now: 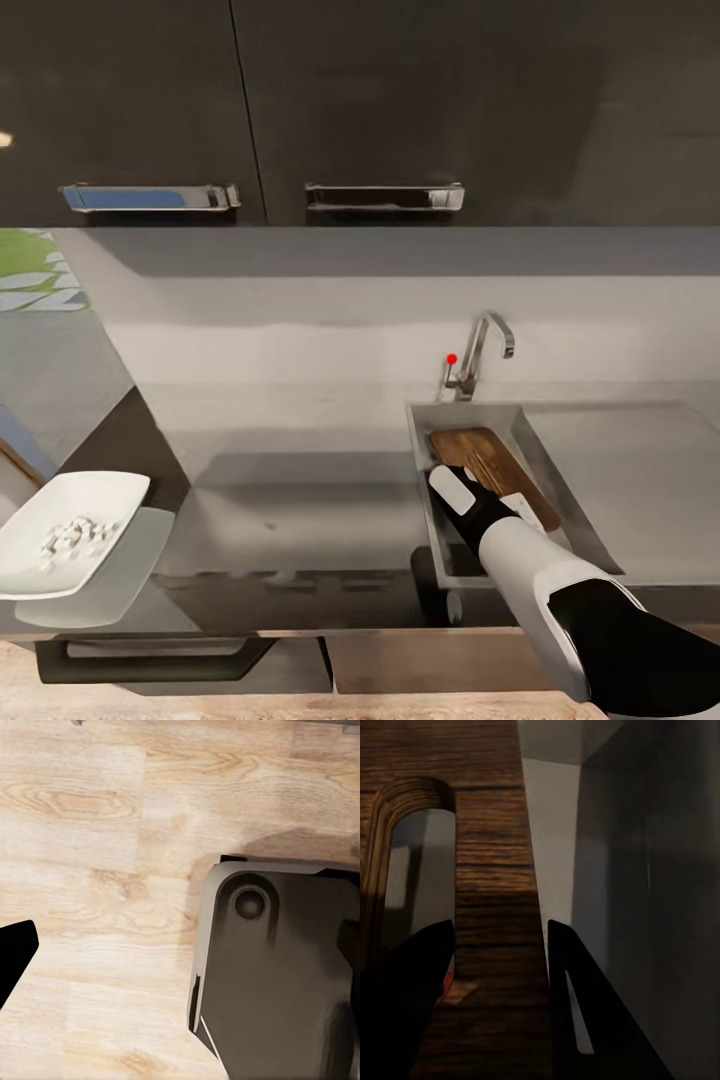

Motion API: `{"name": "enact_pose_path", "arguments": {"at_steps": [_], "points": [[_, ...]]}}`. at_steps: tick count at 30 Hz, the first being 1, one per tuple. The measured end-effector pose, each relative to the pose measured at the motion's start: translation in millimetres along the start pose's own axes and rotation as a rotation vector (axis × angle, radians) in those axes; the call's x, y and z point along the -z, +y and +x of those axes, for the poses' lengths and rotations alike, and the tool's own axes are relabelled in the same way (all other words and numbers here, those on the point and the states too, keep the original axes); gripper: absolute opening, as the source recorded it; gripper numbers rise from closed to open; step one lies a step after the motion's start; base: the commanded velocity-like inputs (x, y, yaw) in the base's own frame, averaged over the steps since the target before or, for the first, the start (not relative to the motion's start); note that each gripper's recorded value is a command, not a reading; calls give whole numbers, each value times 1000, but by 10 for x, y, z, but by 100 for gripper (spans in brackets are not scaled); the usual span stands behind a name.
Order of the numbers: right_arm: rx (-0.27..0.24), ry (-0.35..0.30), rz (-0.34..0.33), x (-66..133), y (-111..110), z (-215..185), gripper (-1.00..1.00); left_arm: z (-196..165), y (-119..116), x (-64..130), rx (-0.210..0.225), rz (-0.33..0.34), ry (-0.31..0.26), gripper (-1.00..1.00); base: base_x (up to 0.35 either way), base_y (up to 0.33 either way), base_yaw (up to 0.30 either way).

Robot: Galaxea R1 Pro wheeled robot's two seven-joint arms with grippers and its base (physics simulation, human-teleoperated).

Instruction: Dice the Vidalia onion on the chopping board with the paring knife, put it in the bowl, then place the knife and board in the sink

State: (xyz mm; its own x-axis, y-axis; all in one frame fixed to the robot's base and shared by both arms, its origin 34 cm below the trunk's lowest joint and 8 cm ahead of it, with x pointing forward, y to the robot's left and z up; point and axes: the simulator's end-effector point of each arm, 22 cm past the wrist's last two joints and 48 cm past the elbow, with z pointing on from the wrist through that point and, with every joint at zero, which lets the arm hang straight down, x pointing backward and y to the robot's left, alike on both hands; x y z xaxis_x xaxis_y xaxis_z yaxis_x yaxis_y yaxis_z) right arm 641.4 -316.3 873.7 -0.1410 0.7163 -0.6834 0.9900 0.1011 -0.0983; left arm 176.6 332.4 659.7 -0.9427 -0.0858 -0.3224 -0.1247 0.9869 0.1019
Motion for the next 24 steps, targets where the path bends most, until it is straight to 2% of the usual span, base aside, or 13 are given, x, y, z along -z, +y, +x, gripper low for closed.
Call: {"name": "enact_pose_path", "arguments": {"at_steps": [18, 21, 24], "points": [[-1, -9, 7, -103, -7, -28, -100, 51, 7, 6, -2, -2, 14, 100, 3, -2, 0], [1, -20, -53, -151, 122, -85, -100, 59, 8, 7, -2, -2, 16, 100, 0, 0, 0], [9, -2, -68, -221, 121, -15, -100, 61, 9, 7, -2, -2, 16, 100, 0, 0, 0]]}}
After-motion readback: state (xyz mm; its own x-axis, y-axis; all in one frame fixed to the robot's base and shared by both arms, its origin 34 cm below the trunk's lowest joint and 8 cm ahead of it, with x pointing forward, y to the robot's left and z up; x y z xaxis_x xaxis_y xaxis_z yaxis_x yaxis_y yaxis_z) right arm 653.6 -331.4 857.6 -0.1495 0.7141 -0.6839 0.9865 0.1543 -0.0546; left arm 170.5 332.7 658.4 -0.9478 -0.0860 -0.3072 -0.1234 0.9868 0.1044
